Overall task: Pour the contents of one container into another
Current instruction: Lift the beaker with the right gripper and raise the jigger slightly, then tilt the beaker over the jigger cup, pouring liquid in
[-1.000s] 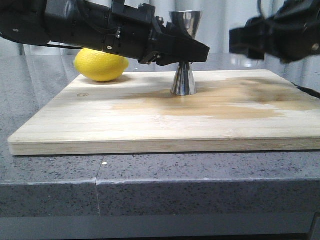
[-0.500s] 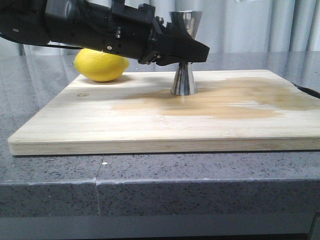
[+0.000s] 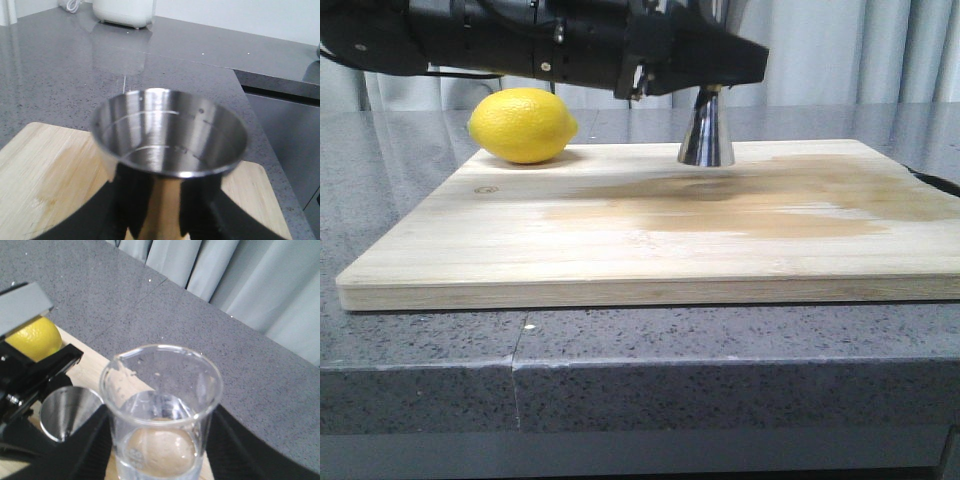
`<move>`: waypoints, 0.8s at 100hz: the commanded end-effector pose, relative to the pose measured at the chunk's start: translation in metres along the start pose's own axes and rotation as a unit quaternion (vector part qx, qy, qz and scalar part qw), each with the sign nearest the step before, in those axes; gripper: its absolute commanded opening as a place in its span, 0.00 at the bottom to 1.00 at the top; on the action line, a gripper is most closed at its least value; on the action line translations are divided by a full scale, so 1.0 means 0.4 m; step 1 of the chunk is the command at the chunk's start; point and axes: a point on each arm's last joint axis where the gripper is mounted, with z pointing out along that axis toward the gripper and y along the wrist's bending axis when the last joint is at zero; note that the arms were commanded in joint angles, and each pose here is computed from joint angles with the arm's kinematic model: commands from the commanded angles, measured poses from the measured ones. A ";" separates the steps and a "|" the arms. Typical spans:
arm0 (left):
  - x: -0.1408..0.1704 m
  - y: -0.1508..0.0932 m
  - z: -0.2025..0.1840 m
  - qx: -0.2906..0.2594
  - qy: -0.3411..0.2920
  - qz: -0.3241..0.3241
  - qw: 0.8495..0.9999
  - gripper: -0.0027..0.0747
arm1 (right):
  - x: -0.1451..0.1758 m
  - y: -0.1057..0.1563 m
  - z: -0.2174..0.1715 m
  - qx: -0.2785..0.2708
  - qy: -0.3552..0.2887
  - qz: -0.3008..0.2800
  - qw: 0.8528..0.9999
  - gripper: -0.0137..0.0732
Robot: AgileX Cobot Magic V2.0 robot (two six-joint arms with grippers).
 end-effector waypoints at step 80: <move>-0.110 -0.046 -0.002 0.057 -0.032 0.042 0.997 0.32 | -0.058 -0.004 0.054 -0.007 0.032 -0.242 0.970 0.50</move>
